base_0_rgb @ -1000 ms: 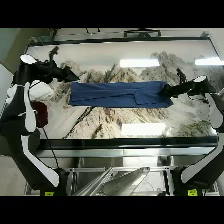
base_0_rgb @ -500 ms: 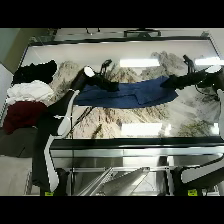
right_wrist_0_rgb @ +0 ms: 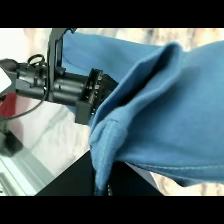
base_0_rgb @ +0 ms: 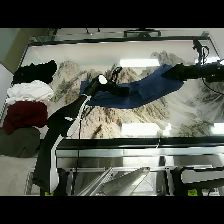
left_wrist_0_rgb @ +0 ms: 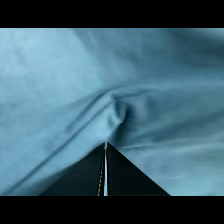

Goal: Fold the shirts.

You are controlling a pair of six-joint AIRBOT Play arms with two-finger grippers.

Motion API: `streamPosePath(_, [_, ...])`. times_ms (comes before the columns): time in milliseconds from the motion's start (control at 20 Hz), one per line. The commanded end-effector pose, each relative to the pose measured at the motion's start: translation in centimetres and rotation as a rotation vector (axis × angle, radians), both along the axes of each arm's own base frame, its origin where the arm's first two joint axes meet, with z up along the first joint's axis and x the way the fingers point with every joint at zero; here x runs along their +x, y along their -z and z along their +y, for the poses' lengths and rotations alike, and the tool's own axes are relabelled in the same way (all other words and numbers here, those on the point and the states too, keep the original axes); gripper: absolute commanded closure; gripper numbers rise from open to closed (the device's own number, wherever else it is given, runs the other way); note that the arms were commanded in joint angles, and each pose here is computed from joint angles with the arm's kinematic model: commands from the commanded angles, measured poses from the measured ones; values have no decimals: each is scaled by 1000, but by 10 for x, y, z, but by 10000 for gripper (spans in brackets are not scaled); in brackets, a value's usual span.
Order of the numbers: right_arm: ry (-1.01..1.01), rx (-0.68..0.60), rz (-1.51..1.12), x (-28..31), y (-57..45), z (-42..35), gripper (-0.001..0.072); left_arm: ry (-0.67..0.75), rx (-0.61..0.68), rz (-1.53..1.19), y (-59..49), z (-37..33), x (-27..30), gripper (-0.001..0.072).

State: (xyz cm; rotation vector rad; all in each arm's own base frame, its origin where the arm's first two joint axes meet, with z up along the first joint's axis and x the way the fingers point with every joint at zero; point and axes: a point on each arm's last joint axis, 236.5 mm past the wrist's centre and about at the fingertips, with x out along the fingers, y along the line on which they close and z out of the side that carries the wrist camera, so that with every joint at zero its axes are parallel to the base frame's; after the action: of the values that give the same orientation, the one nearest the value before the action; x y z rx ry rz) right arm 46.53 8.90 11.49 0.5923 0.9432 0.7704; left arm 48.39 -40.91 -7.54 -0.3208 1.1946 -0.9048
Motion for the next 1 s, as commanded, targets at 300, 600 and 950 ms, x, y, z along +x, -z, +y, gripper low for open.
streamPosePath(300, [-48, 175, -132, 14, -37, 195, 689, 20, -602, -88, -330, 137, -28, 703])
streamPosePath(600, [297, 49, -226, 11, 91, 403, 405, -49, -511, -180, -339, 191, -36, 702])
streamPosePath(950, [-48, 200, -298, -10, 69, 458, 16, 1, -521, -116, -326, 188, -51, 702])
